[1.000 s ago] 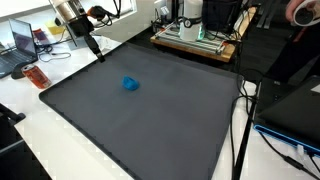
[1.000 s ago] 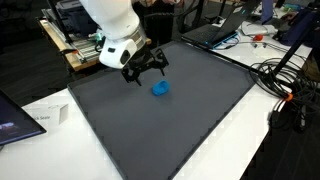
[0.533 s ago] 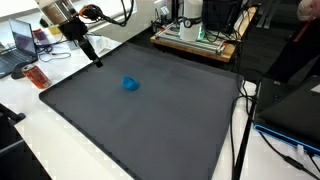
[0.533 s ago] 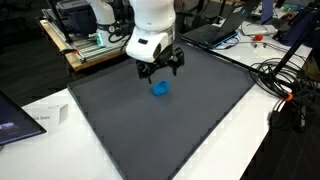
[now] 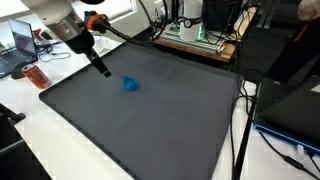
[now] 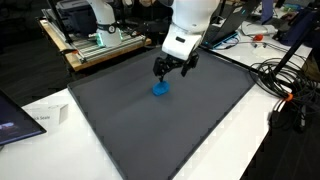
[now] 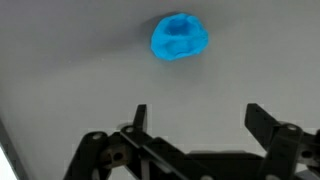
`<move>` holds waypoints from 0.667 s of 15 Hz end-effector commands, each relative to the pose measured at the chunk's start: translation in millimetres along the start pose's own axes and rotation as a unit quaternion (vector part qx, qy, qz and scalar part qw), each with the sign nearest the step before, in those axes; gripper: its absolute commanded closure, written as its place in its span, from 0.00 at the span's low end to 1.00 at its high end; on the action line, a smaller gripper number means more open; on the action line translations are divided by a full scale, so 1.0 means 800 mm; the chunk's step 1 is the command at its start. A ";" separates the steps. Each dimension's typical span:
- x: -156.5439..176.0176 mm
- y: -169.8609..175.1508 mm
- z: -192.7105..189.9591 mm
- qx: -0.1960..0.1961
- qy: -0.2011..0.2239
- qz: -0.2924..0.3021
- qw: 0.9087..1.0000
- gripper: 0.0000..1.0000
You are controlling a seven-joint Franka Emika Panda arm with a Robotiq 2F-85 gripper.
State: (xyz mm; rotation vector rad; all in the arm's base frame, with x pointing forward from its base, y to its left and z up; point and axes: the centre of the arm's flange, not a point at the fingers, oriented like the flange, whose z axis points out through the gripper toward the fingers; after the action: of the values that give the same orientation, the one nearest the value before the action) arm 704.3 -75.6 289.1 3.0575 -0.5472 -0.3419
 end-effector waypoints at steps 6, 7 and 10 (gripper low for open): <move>0.015 -0.066 0.011 -0.094 -0.019 -0.013 0.995 0.00; 0.013 -0.071 0.012 -0.103 -0.022 -0.013 0.994 0.00; 0.004 -0.087 0.016 -0.129 -0.025 -0.008 0.991 0.00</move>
State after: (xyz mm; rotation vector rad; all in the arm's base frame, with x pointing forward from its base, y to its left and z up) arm 717.4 -23.0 271.2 2.8837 -0.4350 -0.4412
